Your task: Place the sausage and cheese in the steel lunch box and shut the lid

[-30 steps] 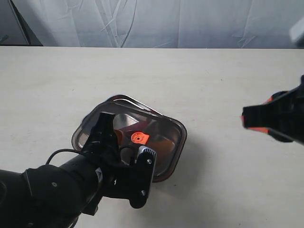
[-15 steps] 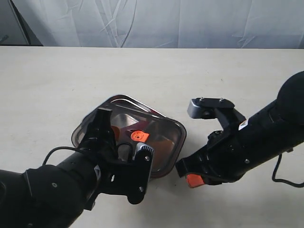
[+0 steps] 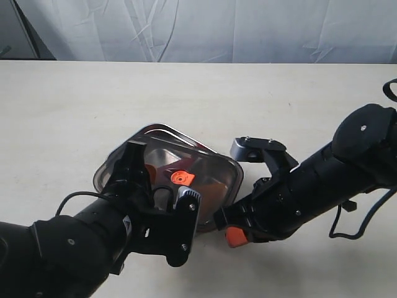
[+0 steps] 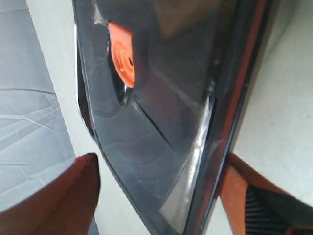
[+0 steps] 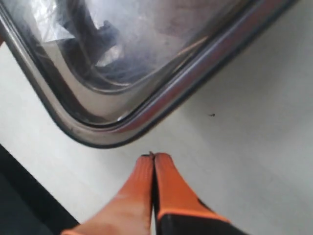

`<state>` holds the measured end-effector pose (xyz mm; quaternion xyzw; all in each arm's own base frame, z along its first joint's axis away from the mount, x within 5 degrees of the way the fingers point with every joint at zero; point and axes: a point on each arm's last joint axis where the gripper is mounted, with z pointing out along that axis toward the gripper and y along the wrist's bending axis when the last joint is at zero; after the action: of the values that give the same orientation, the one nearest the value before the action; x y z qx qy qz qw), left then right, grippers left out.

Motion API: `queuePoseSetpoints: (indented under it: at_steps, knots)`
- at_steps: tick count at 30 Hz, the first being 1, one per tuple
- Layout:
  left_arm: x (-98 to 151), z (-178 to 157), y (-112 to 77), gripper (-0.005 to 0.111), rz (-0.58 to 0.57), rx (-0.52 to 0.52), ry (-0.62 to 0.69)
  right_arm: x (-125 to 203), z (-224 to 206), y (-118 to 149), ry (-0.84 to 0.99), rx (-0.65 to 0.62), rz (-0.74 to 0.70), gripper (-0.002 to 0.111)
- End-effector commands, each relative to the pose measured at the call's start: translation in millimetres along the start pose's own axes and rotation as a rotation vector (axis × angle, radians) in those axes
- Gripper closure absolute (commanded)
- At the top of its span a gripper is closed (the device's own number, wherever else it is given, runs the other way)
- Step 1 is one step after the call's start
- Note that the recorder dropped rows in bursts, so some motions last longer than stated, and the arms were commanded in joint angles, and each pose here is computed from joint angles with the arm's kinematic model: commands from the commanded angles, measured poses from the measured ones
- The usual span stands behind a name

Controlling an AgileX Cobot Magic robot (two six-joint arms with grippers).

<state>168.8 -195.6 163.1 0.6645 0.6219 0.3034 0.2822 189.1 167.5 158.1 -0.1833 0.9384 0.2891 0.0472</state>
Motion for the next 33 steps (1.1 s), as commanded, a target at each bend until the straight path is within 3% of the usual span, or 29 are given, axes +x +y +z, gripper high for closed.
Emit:
queuePoseSetpoints:
  at_steps: [1, 12, 16, 21, 26, 28, 30, 33]
  knots:
    - [0, -3, -0.4, 0.042, 0.006, -0.009, -0.006, -5, 1, -1, -0.055, 0.007, 0.003, 0.109]
    - [2, -3, 1.1, 0.042, 0.003, -0.026, 0.025, -15, -3, 3, -0.084, 0.002, -0.012, 0.109]
    - [7, -6, -0.8, 0.042, -0.029, 0.020, 0.058, -16, -3, 2, -0.096, 0.010, -0.012, 0.109]
    - [14, -16, 8.7, 0.042, -0.047, -0.012, 0.071, -17, -3, 1, -0.111, 0.021, -0.011, 0.109]
    - [26, -23, 6.1, 0.043, -0.098, 0.058, 0.157, -17, -3, 1, -0.112, 0.027, -0.017, 0.109]
    - [30, -24, 7.2, 0.047, -0.097, 0.044, 0.198, -17, -3, 1, -0.112, 0.027, -0.017, 0.109]
    - [33, -24, 8.7, 0.057, -0.090, 0.027, 0.226, -17, -3, 1, -0.112, 0.027, -0.017, 0.109]
    - [33, -24, 10.0, 0.083, -0.080, 0.014, 0.225, -17, -3, 1, -0.112, 0.027, -0.017, 0.109]
